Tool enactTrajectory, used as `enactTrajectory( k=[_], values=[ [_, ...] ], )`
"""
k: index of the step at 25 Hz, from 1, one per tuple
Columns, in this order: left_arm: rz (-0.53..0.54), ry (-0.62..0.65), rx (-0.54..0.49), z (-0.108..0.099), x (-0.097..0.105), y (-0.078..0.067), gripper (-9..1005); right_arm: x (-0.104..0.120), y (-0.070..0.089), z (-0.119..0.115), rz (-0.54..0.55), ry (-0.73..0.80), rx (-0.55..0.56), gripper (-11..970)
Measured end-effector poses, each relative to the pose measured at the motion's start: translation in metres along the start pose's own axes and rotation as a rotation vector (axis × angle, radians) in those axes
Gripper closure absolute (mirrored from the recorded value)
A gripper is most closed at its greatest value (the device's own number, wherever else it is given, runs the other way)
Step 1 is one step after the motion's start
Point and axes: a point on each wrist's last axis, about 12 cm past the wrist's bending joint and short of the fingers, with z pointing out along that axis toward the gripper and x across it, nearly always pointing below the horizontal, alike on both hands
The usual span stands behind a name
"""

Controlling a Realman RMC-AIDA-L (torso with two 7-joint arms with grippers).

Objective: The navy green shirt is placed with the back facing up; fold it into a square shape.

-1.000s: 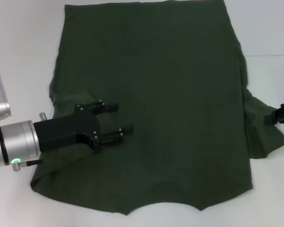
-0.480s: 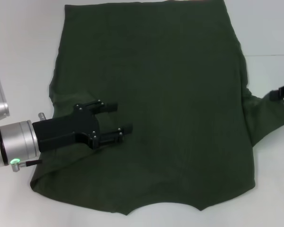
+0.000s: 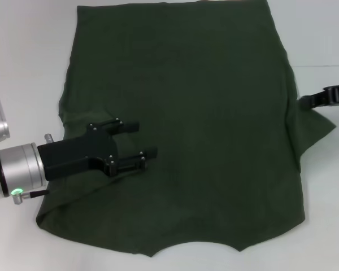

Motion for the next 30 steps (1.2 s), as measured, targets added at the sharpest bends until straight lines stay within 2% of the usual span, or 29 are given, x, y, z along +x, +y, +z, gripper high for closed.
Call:
enactTrajectory(
  k=[3, 15, 22, 30],
  values=[
    [0.001, 0.0, -0.001, -0.001, 0.0, 0.0, 233, -0.007, 0.015, 0.012, -0.084, 0.052, -0.024, 924],
    [0.01, -0.002, -0.007, -0.004, -0.001, 0.001, 233, -0.022, 0.051, 0.045, -0.277, 0.186, -0.042, 923],
    [0.01, -0.001, -0.012, -0.004, -0.001, 0.002, 234, -0.031, 0.063, 0.059, -0.308, 0.181, -0.021, 923],
    [0.011, -0.001, -0.012, -0.003, -0.001, 0.002, 235, -0.041, 0.064, 0.065, -0.282, 0.133, 0.022, 923]
  ],
)
